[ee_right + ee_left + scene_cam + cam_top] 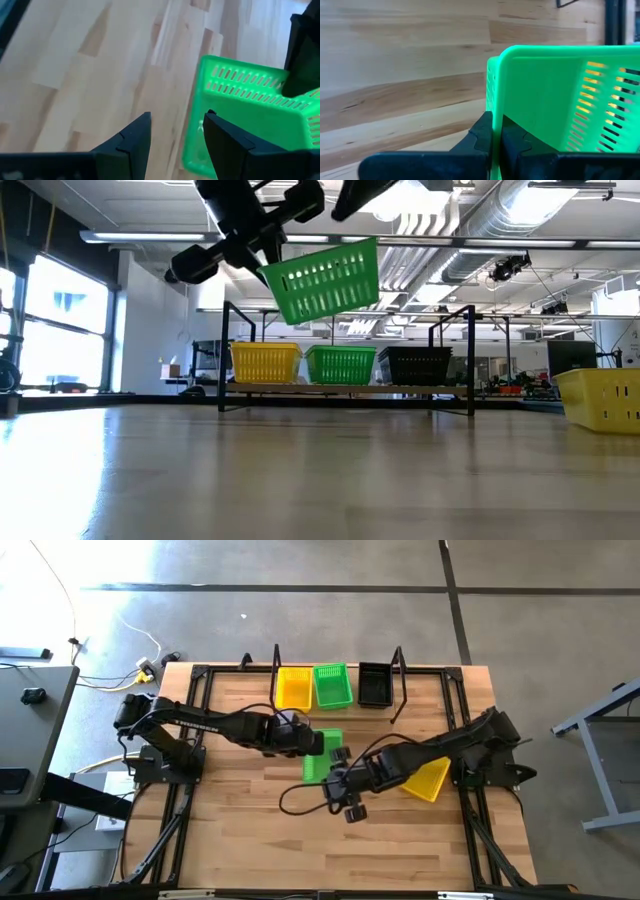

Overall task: Stack baskets on shelf by color
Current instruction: Stack the green bin on the other stacked green bin on the shelf

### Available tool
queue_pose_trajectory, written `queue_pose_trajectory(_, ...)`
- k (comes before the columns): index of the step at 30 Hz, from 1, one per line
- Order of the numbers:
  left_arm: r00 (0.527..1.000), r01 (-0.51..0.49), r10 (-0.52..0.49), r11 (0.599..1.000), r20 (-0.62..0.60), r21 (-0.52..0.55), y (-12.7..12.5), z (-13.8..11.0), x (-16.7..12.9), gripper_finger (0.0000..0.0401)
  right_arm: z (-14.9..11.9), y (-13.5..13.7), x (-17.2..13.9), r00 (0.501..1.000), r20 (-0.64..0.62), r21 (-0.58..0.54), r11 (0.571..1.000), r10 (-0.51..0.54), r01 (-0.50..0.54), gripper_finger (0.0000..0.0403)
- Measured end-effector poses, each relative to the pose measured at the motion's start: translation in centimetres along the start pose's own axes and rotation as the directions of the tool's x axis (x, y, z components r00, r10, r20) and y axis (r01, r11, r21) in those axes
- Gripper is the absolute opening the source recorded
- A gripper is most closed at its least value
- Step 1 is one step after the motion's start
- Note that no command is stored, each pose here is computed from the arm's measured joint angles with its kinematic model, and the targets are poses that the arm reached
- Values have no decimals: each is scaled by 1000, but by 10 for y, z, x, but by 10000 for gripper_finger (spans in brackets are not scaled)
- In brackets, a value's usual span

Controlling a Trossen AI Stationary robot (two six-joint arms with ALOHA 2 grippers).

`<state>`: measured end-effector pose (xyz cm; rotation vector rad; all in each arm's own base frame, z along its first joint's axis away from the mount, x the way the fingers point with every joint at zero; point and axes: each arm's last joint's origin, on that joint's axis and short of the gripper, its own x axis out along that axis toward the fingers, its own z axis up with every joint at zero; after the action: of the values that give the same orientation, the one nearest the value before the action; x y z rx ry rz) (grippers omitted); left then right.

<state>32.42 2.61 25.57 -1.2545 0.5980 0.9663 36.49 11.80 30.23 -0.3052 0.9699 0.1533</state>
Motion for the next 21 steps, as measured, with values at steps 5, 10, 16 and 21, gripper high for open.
queue_pose_trajectory(5, 999, 36, -36, 999, -6, 18, -3, 0, 0, 0, -2, -8, 15, 999, -43, 16, 1000, -26, 27, 165)
queue_pose_trajectory(10, 999, 43, -42, 999, -12, 32, -4, 0, 0, 0, -9, -13, 30, 990, -132, 43, 998, -39, 45, 165)
queue_pose_trajectory(16, 996, 80, -77, 994, -37, 77, -7, 3, 1, 0, -16, -13, 43, 978, -206, 78, 996, -33, 50, 158)
queue_pose_trajectory(21, 996, 83, -79, 991, -38, 109, -7, 5, 1, 0, -16, -14, 44, 977, -211, 123, 991, -18, 45, 96)
